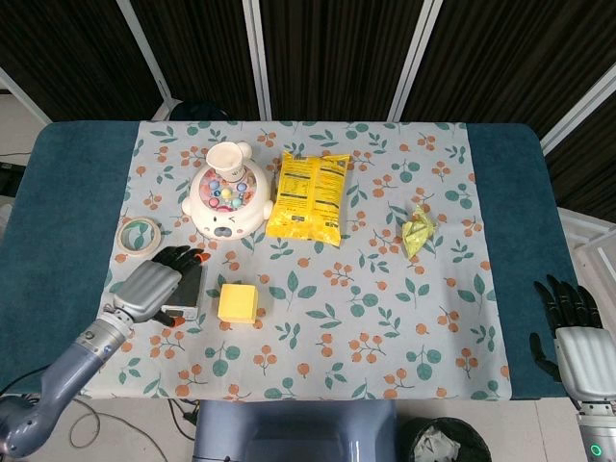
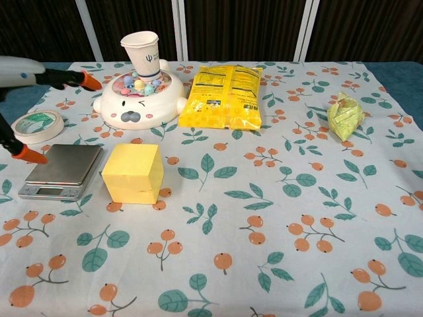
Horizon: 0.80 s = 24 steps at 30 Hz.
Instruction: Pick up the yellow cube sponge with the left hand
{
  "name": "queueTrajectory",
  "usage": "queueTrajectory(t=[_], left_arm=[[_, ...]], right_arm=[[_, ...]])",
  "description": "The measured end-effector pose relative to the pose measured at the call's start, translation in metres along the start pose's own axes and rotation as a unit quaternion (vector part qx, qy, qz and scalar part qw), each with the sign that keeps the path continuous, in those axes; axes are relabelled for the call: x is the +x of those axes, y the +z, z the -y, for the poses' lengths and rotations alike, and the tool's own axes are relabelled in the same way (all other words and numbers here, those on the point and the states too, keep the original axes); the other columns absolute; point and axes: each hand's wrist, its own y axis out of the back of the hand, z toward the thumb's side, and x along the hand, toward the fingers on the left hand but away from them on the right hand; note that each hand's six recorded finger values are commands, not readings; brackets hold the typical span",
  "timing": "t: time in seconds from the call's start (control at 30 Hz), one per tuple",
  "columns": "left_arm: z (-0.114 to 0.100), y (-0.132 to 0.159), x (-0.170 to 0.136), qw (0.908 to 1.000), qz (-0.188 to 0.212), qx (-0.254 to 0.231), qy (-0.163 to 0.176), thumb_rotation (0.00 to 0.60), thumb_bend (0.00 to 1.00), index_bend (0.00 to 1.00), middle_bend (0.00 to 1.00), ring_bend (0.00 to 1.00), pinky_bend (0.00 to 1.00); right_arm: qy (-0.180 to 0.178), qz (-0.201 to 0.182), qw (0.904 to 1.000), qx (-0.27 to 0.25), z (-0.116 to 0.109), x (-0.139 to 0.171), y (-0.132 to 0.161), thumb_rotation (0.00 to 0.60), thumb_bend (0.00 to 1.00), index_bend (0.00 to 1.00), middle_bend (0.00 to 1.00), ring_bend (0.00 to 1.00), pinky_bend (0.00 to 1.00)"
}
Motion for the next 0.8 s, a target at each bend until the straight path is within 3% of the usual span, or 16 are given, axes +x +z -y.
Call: queueTrajectory(t=[0.33,0.53,0.8], left_arm=[[0.028,0.032,0.032,0.9997,0.01,0.008,-0.021,0.6,0.01,0.01,0.06,0.0,0.08],[0.038,0.05,0.05,0.9993,0.016,0.02,-0.028,0.6,0.06,0.02,0.11,0.01,0.15],[0.044,0.064,0.063,0.9988,0.019,0.04,-0.023,0.6,0.33,0.1,0.31,0.2,0.38]], right_arm=[[-0.003,0.004,1.0,-0.002,-0.001,-0.001,-0.004,0.6,0.56,0.0,0.03,0.0,0.01],[-0.003,0.003,1.0,-0.002,-0.001,-0.002,-0.003,0.6,0.56,0.0,0.03,0.0,0.01],[0.0,-0.001,1.0,-0.003,0.001,-0.002,-0.001,0.6,0.56,0.0,0.03,0.0,0.01]])
